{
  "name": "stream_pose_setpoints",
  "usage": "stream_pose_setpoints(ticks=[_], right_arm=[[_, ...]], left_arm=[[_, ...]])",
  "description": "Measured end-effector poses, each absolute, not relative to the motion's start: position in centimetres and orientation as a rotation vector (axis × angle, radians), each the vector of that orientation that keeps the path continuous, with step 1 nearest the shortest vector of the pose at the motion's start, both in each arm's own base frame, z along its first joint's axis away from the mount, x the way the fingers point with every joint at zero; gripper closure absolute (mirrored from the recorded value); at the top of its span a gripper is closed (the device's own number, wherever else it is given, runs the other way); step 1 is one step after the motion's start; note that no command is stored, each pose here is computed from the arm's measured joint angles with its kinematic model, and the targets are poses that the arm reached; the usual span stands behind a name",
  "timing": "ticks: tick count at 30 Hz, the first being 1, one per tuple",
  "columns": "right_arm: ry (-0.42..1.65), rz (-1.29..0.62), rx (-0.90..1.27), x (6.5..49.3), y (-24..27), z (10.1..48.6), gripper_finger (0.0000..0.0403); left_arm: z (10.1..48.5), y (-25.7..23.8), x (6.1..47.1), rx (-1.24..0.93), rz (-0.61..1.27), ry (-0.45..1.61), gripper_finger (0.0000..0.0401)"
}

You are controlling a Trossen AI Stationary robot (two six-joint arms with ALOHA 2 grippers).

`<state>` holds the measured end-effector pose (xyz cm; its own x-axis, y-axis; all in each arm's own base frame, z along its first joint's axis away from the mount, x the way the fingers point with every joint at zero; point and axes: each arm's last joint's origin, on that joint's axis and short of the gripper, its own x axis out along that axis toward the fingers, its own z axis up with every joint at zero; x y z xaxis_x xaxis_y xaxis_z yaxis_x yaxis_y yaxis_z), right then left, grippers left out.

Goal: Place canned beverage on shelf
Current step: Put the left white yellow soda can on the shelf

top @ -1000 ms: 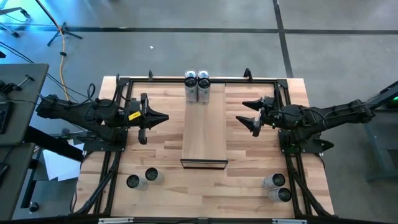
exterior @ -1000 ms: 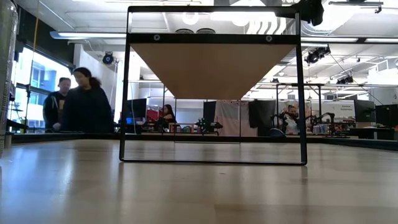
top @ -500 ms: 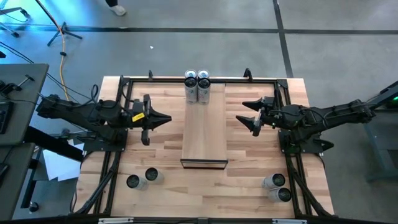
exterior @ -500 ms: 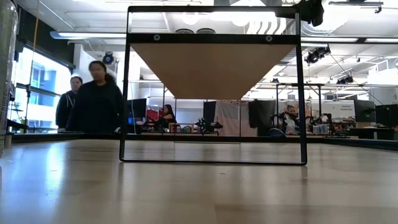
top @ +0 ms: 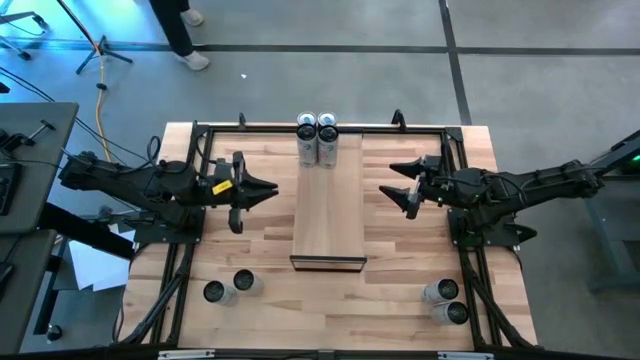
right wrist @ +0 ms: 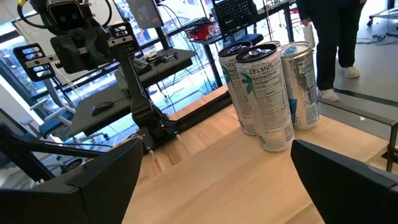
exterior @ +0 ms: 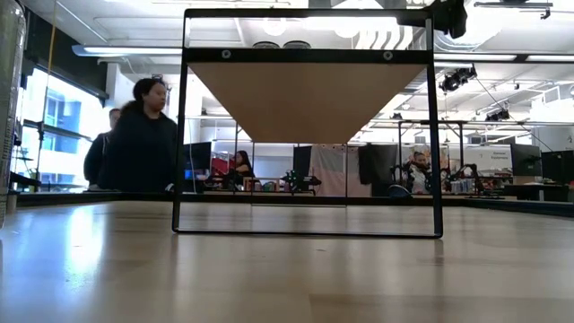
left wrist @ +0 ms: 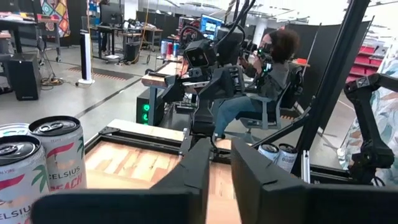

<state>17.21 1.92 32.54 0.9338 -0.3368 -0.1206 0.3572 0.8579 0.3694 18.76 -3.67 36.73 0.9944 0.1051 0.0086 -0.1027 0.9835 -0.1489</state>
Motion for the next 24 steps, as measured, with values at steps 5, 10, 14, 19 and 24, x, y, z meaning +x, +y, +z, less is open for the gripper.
stream_pose_setpoints(ticks=[5,10,14,19,24], right_arm=[[0.041,-0.367,0.459,17.2,1.9,32.5,0.0006],[0.040,-0.367,0.467,17.2,1.9,32.5,0.0006],[0.039,-0.367,0.467,17.2,1.9,32.5,0.0006],[0.034,-0.368,0.498,17.2,1.9,32.5,0.0006],[0.029,-0.369,0.522,17.2,1.9,32.5,0.0006]], left_arm=[[37.9,-3.7,18.5,-0.163,0.075,-0.066,0.0296],[40.3,-3.8,18.3,-0.149,0.007,-0.149,0.0232],[42.1,-4.0,18.4,-0.115,-0.059,-0.198,0.0190],[43.4,-4.3,19.3,-0.079,-0.090,-0.210,0.0153],[43.7,-4.5,19.8,-0.045,-0.103,-0.203,0.0131]])
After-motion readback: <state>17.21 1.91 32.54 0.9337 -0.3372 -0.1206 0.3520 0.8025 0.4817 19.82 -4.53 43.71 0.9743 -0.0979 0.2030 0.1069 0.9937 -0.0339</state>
